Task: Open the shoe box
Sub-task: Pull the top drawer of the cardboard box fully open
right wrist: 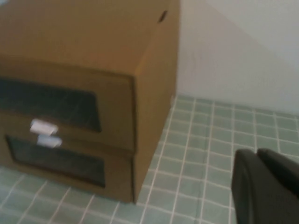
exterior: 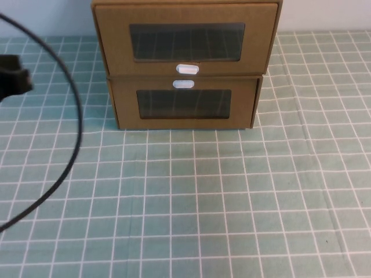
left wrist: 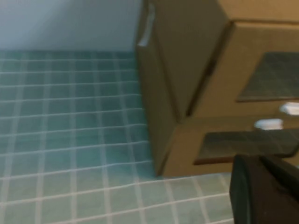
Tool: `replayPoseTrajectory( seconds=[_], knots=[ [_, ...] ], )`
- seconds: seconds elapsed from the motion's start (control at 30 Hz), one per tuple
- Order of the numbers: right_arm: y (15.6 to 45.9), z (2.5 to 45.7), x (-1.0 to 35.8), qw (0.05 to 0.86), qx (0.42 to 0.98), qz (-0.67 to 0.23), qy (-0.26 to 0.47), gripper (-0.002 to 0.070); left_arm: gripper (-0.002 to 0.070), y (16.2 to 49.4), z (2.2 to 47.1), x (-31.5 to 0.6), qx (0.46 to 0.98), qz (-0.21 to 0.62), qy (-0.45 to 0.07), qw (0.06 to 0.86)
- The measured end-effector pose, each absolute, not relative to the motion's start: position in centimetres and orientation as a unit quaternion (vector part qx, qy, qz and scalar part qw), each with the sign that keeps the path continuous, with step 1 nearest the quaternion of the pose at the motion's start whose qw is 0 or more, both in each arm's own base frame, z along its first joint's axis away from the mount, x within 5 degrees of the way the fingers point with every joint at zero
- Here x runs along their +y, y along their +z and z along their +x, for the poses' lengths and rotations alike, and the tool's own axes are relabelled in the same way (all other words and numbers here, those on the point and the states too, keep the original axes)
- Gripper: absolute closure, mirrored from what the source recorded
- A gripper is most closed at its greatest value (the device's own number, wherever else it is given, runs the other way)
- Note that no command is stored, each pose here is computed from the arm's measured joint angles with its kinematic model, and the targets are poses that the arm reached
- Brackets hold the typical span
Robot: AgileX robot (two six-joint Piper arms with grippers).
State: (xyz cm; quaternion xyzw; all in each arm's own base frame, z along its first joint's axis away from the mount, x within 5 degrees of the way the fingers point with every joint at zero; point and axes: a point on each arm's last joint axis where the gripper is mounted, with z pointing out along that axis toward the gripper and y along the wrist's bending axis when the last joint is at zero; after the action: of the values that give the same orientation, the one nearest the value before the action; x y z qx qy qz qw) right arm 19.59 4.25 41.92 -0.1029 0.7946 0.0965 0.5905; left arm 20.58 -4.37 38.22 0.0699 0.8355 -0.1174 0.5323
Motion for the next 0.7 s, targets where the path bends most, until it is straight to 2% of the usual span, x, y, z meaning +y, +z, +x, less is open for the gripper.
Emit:
replayPoseTrajectory(
  seconds=[0.23,0.37,0.5,0.6,0.7],
  knots=[
    [36.9,23.3,11.3,0.499,0.796,-0.331,0.087,0.0689,0.068,40.0,26.5,-7.1,0.805,0.151,-0.187,0.543],
    [33.4,24.3,15.5,0.446,0.766,-0.461,0.056,0.0689,0.068,41.7,30.6,-8.5,0.788,0.188,-0.218,0.544],
    [31.0,25.5,18.5,0.403,0.722,-0.562,-0.011,0.0689,0.068,43.1,34.6,-10.1,0.78,0.24,-0.253,0.519],
    [29.9,27.1,19.8,0.36,0.708,-0.603,-0.075,0.0689,0.068,42.5,37.6,-11.2,0.784,0.267,-0.281,0.484],
    [29.7,28.9,20.5,0.327,0.733,-0.586,-0.11,0.0689,0.068,41.9,40.0,-12.1,0.783,0.278,-0.315,0.459]
  ],
)
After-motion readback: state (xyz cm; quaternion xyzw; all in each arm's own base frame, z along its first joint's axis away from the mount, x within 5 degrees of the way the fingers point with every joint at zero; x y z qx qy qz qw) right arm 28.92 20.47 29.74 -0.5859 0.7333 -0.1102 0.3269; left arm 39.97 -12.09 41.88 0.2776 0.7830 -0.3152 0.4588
